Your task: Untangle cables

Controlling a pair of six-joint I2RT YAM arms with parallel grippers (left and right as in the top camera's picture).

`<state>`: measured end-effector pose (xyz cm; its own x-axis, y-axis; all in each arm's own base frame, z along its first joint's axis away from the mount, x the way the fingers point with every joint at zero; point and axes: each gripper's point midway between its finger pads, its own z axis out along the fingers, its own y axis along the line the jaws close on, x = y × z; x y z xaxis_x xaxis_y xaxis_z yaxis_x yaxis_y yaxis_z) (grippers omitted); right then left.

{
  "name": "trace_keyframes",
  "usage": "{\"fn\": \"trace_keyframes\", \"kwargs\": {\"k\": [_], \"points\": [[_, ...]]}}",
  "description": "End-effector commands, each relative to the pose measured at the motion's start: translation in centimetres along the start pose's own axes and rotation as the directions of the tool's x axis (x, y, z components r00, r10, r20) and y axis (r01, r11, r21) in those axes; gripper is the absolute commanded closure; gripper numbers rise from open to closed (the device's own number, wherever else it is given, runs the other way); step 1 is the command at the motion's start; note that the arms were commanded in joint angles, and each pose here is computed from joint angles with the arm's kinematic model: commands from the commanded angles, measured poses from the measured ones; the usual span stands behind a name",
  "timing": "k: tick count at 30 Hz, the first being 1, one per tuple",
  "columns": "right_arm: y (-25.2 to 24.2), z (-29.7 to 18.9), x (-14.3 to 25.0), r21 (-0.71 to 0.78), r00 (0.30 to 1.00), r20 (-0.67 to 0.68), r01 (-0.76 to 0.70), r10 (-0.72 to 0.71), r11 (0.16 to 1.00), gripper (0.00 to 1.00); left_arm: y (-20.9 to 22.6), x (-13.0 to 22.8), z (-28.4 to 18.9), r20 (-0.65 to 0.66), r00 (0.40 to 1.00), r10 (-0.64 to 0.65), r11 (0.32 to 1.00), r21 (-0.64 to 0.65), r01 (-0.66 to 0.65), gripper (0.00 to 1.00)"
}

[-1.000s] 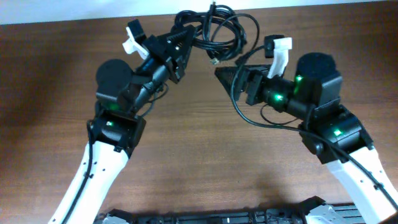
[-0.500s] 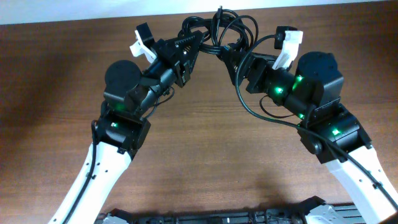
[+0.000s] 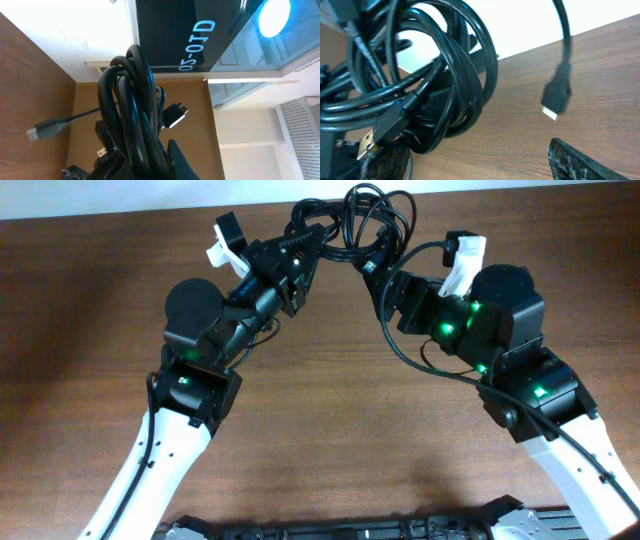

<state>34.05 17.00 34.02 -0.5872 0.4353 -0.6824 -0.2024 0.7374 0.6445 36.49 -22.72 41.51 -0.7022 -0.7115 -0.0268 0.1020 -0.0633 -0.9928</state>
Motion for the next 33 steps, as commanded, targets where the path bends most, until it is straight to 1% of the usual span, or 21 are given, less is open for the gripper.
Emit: {"fn": "trace_keyframes", "kwargs": {"k": [1, 8, 12, 14, 16, 18, 19, 20, 22, 23, 25, 26, 30, 33], "points": [[-2.4, 0.7, -0.1, 0.119, 1.0, 0.026, -0.013, 0.01, 0.993, 0.15, -1.8, 0.9, -0.1, -0.039, 0.999, 0.034, 0.998, 0.055, -0.031, 1.0], [-5.7, 0.0, -1.5, 0.297, 0.993, 0.118, -0.025, -0.01, 0.955, 0.15, -2.2, 1.4, -0.2, -0.069, 0.997, 0.042, 0.997, 0.069, -0.037, 1.0], [-5.7, -0.2, -1.5, 0.299, 0.993, 0.121, -0.026, -0.011, 0.954, 0.15, -2.1, 1.2, -0.2, -0.06, 0.997, 0.042, 0.997, 0.068, -0.037, 1.0], [-5.0, -0.6, -1.6, 0.269, 0.993, 0.121, -0.024, -0.009, 0.963, 0.15, -1.6, 0.1, -0.1, 0.006, 1.0, 0.029, 0.999, 0.046, -0.029, 1.0], [-4.1, -2.0, -2.2, 0.245, 0.988, 0.153, -0.024, -0.014, 0.969, 0.15, -0.8, -1.7, -0.2, 0.103, 0.995, 0.015, 1.0, 0.012, -0.016, 1.0], [-3.3, -3.9, -3.2, 0.227, 0.978, 0.206, -0.027, -0.021, 0.974, 0.15, -0.6, -2.1, -0.3, 0.128, 0.992, 0.012, 1.0, 0.006, -0.013, 1.0], [-3.1, -4.6, -3.4, 0.223, 0.975, 0.22, -0.028, -0.023, 0.974, 0.15, -0.8, -2.1, -0.3, 0.128, 0.992, 0.006, 1.0, 0.013, -0.008, 1.0], [-2.8, -5.4, -3.6, 0.212, 0.973, 0.231, -0.028, -0.022, 0.977, 0.15, -0.9, -2.1, -0.3, 0.127, 0.991, -0.037, 0.999, 0.023, 0.035, 1.0], [-2.5, -6.5, -3.6, 0.188, 0.967, 0.254, -0.085, 0.035, 0.978, 0.15, -0.9, -2.1, -0.3, 0.124, 0.98, -0.155, 0.988, 0.038, 0.151, 1.0], [-2.3, -6.9, -3.6, 0.173, 0.961, 0.265, -0.12, 0.071, 0.978, 0.15, -1.0, -2.1, -0.3, 0.123, 0.976, -0.179, 0.984, 0.043, 0.175, 1.0], [-2.0, -6.9, -3.5, 0.149, 0.961, 0.257, -0.142, 0.1, 0.979, 0.15, -1.5, -2.0, -0.3, 0.112, 0.975, -0.19, 0.981, 0.063, 0.184, 1.0], [-2.0, -6.5, -3.2, 0.145, 0.963, 0.244, -0.156, 0.118, 0.977, 0.15, -2.3, -1.5, -0.2, 0.076, 0.972, -0.223, 0.972, 0.094, 0.216, 1.0], [-2.3, -4.7, -2.4, 0.148, 0.971, 0.192, -0.173, 0.143, 0.974, 0.15, -5.0, -0.8, -0.5, 0.024, 0.98, -0.2, 0.963, 0.19, 0.191, 1.0], [-2.7, -3.5, -2.2, 0.164, 0.975, 0.179, -0.165, 0.135, 0.973, 0.16, -5.3, -0.1, -0.5, -0.012, 0.982, -0.188, 0.963, 0.194, 0.187, 1.0]]}}
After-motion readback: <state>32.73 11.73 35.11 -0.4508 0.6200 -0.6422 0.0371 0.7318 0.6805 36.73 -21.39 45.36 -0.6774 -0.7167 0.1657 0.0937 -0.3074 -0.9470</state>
